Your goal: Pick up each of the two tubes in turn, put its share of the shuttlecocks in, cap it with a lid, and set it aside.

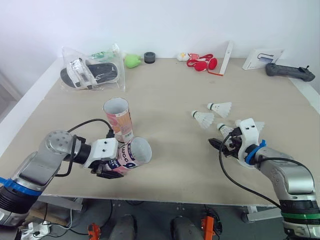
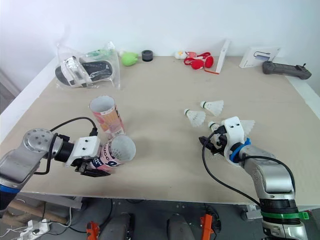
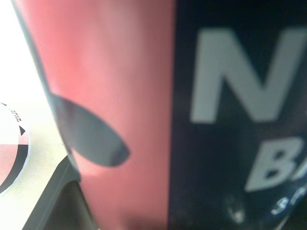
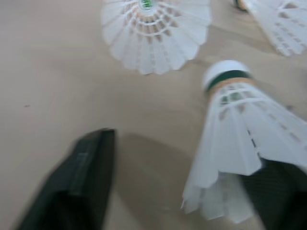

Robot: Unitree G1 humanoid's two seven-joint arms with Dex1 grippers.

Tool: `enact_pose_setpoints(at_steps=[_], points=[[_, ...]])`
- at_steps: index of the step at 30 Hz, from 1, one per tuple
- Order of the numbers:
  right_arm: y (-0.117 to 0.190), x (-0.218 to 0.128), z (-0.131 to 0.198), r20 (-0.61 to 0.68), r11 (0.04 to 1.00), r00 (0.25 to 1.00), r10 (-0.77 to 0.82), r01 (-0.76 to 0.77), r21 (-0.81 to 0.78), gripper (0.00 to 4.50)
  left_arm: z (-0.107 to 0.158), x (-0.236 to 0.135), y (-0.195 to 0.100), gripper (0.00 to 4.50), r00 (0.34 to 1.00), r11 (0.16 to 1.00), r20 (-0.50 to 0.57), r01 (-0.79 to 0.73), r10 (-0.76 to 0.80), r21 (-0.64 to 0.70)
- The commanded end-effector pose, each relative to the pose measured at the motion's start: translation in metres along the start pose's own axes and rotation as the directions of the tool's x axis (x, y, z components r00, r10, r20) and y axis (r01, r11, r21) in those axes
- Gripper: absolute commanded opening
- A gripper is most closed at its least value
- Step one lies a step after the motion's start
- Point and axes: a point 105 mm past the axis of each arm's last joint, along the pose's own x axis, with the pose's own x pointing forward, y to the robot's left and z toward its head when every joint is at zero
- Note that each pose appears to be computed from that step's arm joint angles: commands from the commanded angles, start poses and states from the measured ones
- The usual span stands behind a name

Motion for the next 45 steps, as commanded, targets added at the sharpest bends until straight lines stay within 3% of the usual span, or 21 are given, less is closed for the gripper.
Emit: enact_pose_setpoints(at_steps=[1, 5, 6, 16, 25, 32, 36, 45], points=[[-0.004, 0.0, 0.006, 0.015, 0.999, 1.0, -0.026, 0.027, -0.034, 2.07, -0.019, 0.013, -0.009, 3.08, 0.998, 0.997, -0.06, 0.03, -0.034, -0.065], [-0.004, -0.001, 0.006, 0.014, 0.999, 0.999, -0.032, 0.033, -0.034, 0.19, -0.016, 0.012, -0.008, 3.08, 0.998, 0.997, -0.058, 0.031, -0.035, -0.064], [-0.004, -0.001, 0.006, 0.014, 0.999, 0.999, -0.033, 0.033, -0.035, 0.08, -0.015, 0.012, -0.007, 3.08, 0.998, 0.998, -0.058, 0.031, -0.035, -0.063], [0.003, -0.009, 0.023, 0.062, 0.998, 0.998, -0.028, 0.031, -0.053, 0.08, -0.013, 0.011, -0.005, 3.08, 0.997, 0.997, -0.062, 0.039, -0.042, -0.06], [0.058, -0.058, 0.076, 0.126, 0.953, 0.964, 0.234, -0.202, -0.225, 0.08, -0.015, 0.009, -0.007, 3.08, 0.997, 0.997, -0.07, 0.041, -0.045, -0.064], [0.128, -0.087, 0.092, 0.024, 0.751, 0.833, 0.552, -0.485, -0.447, 0.08, -0.011, 0.011, -0.007, 3.08, 0.997, 0.997, -0.061, 0.042, -0.046, -0.066], [0.159, -0.07, 0.102, -0.082, 0.58, 0.788, 0.611, -0.515, -0.631, 0.08, -0.008, 0.014, -0.007, 3.08, 0.997, 0.997, -0.051, 0.047, -0.05, -0.069], [0.198, -0.05, 0.102, -0.218, 0.337, 0.658, 0.721, -0.608, -0.719, 0.08, -0.018, 0.019, -0.01, 3.08, 0.998, 0.995, -0.045, 0.028, -0.033, -0.099]])
